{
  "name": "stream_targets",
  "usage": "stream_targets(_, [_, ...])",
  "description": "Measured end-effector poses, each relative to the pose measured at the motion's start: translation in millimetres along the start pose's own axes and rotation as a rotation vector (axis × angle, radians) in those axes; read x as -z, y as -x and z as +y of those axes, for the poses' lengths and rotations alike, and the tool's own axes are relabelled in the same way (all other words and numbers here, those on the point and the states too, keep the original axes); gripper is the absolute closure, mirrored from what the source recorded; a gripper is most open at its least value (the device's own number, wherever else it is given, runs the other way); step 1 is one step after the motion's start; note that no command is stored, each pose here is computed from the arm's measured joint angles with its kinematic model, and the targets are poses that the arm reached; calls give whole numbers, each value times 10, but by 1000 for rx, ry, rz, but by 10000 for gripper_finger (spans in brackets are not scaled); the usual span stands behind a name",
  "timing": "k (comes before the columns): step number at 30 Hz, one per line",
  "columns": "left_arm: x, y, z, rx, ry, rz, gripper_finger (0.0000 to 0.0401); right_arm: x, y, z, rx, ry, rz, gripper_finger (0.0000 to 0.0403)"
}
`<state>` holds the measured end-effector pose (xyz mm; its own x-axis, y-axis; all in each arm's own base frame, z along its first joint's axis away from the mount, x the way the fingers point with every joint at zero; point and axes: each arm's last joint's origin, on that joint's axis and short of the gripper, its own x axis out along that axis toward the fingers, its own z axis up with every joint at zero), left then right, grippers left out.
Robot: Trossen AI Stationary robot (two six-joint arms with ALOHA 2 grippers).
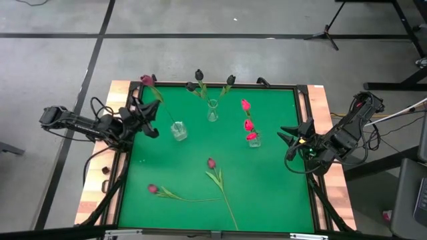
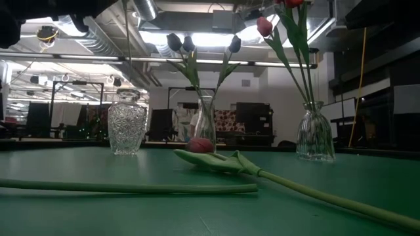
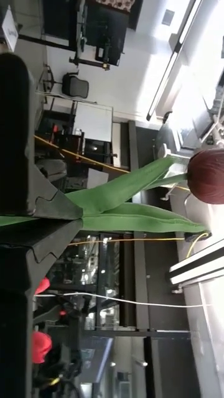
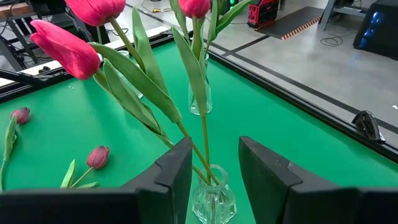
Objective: Sort flowers into vase by color
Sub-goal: Put the top red tulip into the bottom left transparent vase
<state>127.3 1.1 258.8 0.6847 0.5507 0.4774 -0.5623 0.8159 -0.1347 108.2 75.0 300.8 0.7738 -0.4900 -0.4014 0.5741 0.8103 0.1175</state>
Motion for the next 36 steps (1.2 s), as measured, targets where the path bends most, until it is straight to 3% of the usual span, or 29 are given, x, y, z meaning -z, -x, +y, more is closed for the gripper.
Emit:
stream_targets(23, [138, 9, -34, 21, -33, 120, 401, 2, 0, 1, -3, 1, 7, 272])
stream_targets(26, [121, 7, -29, 15, -77, 106, 401, 2, 0, 1, -2, 2, 8, 272])
stream_targets(30, [1, -15, -8, -12, -42, 33, 401, 2, 0, 0, -2, 3, 8, 272])
stream_targets(36, [7, -13, -9, -2, -90, 40, 401, 3, -1, 0, -2, 3, 8, 272])
